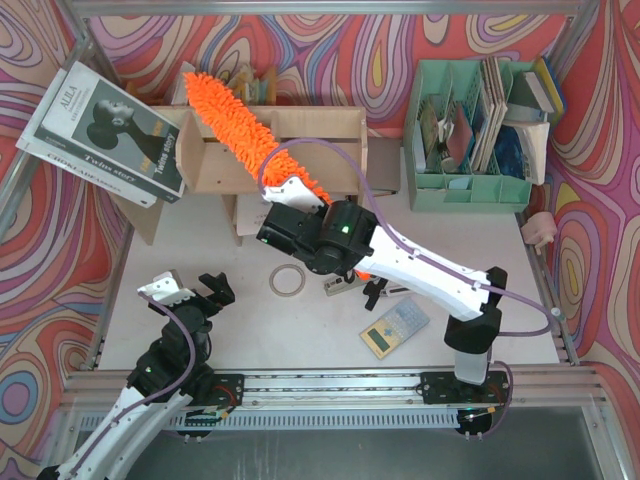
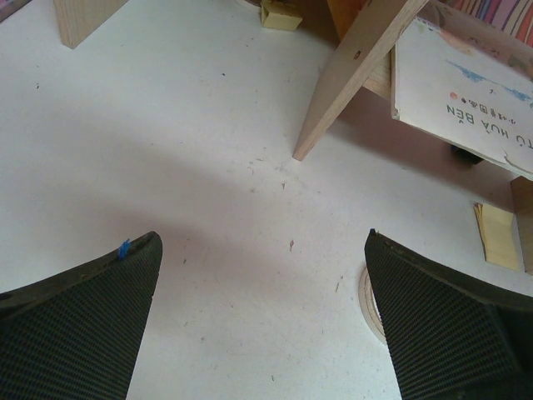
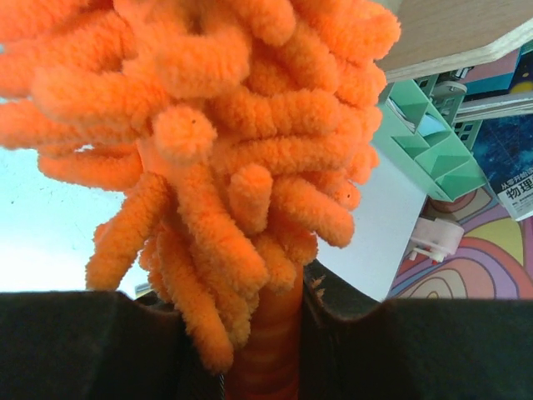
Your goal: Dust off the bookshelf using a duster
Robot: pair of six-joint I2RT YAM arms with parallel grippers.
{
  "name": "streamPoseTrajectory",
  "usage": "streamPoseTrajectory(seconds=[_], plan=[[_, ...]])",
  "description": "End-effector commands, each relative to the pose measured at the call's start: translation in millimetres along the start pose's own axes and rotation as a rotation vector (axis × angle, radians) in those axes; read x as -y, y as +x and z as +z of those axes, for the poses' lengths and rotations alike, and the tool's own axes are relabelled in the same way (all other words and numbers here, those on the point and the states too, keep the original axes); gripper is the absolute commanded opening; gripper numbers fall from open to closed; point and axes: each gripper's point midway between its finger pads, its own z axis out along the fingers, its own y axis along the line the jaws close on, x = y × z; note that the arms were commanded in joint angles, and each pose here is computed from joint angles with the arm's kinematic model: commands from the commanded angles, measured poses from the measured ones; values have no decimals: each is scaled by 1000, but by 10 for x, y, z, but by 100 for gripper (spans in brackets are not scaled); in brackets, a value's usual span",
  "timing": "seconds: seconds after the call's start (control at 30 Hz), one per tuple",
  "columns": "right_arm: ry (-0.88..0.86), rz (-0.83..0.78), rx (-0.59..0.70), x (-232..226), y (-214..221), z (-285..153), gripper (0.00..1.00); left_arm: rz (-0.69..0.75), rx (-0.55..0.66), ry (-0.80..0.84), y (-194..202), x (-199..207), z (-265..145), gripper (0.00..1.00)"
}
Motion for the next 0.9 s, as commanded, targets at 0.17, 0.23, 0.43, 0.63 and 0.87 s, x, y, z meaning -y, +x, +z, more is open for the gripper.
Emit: streamPoseTrajectory(seconds=[0.17, 0.23, 0.43, 0.63, 0.87], plan=[[10, 103, 60, 148, -168, -123, 0, 16, -4, 5, 33, 8, 15, 98], [0, 80, 81, 74, -228, -160, 0, 17, -5, 4, 34, 5, 15, 99], [-62, 39, 140, -164, -371, -243, 0, 17, -4, 5, 32, 9, 17, 99], [-140, 23, 161, -383, -432, -257, 0, 19, -5, 5, 34, 9, 17, 99], [-93, 25, 118, -342, -300, -153, 0, 17, -4, 3, 30, 7, 16, 98]])
